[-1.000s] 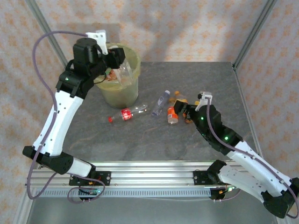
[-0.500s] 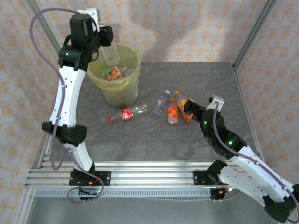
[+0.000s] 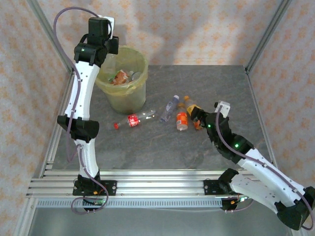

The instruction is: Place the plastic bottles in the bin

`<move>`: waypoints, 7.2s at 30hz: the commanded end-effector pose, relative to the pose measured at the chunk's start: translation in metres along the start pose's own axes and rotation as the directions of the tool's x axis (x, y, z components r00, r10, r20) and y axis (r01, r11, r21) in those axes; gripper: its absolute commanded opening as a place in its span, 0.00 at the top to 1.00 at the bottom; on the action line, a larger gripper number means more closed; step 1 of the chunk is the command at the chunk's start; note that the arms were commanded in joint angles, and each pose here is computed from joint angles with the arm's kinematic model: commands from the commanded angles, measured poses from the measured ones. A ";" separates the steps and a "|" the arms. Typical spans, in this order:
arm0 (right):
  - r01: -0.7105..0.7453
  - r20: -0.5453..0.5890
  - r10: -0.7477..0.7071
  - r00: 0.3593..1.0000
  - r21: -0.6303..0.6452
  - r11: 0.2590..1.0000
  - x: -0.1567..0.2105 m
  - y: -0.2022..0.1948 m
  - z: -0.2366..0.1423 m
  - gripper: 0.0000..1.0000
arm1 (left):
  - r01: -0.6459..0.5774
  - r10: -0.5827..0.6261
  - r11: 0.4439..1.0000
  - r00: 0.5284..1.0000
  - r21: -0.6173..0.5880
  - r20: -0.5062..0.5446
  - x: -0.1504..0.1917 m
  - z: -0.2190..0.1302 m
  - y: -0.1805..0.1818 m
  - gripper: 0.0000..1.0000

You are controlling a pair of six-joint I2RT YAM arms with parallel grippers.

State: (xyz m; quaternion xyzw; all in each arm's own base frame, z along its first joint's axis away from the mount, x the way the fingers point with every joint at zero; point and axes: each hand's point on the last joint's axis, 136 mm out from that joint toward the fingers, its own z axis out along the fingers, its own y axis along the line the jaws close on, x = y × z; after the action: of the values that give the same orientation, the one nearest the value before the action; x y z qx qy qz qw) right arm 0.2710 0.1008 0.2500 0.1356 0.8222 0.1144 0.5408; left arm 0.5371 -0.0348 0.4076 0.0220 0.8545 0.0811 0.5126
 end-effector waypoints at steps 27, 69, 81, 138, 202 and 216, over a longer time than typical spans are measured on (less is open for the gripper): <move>0.022 -0.003 -0.022 1.000 0.011 1.000 -0.014 0.012 0.005 0.01 | -0.520 0.500 0.852 0.843 -0.061 -0.196 0.071 0.081 -0.055 0.54; -0.216 0.023 0.215 0.976 0.046 0.975 0.010 0.002 0.034 0.01 | 0.506 -0.548 0.830 0.817 0.233 0.180 0.122 -0.166 -0.010 0.00; -0.157 -0.182 0.168 0.969 0.071 0.985 0.057 0.015 0.056 0.01 | 0.601 -0.645 0.735 0.763 0.314 0.049 0.206 -0.162 -0.037 0.00; 0.244 -0.696 -0.046 0.717 0.188 0.951 0.187 0.018 0.152 0.23 | 0.739 -0.736 0.658 0.672 0.147 -0.081 0.306 -0.132 -0.040 0.00; 0.074 -0.135 -0.317 0.939 -0.820 0.568 0.058 0.232 -0.015 0.55 | 0.558 -0.482 0.441 0.808 0.703 -0.339 0.127 -0.150 -0.189 0.02; 0.072 -0.141 -0.319 0.937 -0.817 0.572 0.061 0.237 -0.009 0.55 | 0.534 -0.462 0.425 0.822 0.731 -0.332 0.123 -0.159 -0.197 0.49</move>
State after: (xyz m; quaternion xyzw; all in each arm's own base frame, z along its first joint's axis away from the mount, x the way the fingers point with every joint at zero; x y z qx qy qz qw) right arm 0.2618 0.3344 0.2532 -0.2207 0.7849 0.4089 0.4099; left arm 0.3520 -0.2280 0.3134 -0.0321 0.8058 -0.4463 0.3879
